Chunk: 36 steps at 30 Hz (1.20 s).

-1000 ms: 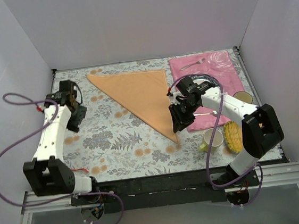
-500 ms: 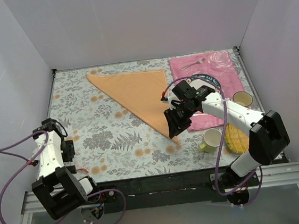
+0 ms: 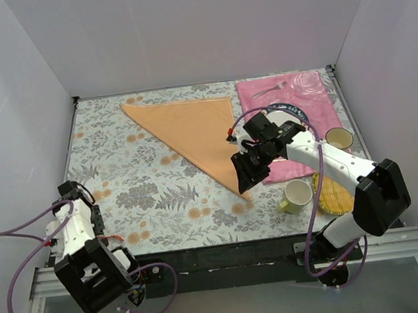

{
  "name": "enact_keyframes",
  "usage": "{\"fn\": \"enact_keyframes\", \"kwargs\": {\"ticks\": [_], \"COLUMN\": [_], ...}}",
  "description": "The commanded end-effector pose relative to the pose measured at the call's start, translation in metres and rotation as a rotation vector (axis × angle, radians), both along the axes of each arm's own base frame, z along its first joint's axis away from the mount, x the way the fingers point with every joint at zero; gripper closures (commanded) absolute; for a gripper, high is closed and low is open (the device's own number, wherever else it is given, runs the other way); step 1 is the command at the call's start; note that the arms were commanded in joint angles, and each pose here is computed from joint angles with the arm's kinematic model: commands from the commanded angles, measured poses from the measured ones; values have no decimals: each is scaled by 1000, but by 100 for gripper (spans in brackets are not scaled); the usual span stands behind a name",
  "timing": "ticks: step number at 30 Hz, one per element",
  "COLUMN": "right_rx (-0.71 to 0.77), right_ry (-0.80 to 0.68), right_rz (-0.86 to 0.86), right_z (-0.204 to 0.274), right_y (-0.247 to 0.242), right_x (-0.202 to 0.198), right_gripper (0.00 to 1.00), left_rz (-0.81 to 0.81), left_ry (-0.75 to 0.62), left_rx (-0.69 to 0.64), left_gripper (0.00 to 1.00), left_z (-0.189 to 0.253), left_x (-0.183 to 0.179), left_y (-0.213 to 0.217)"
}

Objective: Fold the napkin, place the utensils inside, and roll it up
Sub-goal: Grab a utensil with the left arm

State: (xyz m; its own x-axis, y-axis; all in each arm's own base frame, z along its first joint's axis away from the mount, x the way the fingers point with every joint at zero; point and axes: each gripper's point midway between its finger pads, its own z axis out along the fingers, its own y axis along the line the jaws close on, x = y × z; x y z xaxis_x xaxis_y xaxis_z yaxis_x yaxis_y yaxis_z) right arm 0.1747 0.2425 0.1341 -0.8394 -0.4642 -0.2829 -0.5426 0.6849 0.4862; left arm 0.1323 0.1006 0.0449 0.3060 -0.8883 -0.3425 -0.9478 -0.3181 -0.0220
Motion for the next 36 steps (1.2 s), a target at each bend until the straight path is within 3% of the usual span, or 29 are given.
{"fn": "enact_keyframes", "kwargs": {"ticks": [1, 5, 10, 17, 19, 20, 26, 31, 34, 36], "right_rx": [-1, -15, -24, -41, -43, -42, -47, -50, -43, -43], "right_ry": [-27, -32, -24, -25, -26, -30, -39, -42, -44, -44], "right_rz": [6, 1, 3, -4, -8, -8, -19, -26, -25, -23], "right_z": [3, 2, 1, 2, 1, 3, 4, 4, 4, 3], "right_y": [-5, -7, -5, -5, -5, -4, 0, 2, 4, 5], "right_x": [-1, 0, 2, 7, 9, 11, 23, 30, 34, 37], "right_gripper": [53, 53, 53, 53, 53, 53, 53, 53, 52, 51], "left_rz": [160, 163, 163, 74, 22, 0, -143, -291, -457, -718], "left_ry": [-82, -135, -126, -111, -102, -93, -143, -173, -192, -249], "left_rx": [37, 73, 87, 73, 70, 65, 92, 105, 66, 58], "left_gripper": [14, 13, 29, 67, 73, 81, 99, 100, 100, 100], "left_z": [-17, -25, -43, -53, -48, -47, -10, 20, 35, 59], "left_x": [-8, 0, 2, 13, 24, 27, 72, 112, 149, 188], "left_y": [0, 8, 13, 17, 23, 24, 31, 2, -38, -81]}}
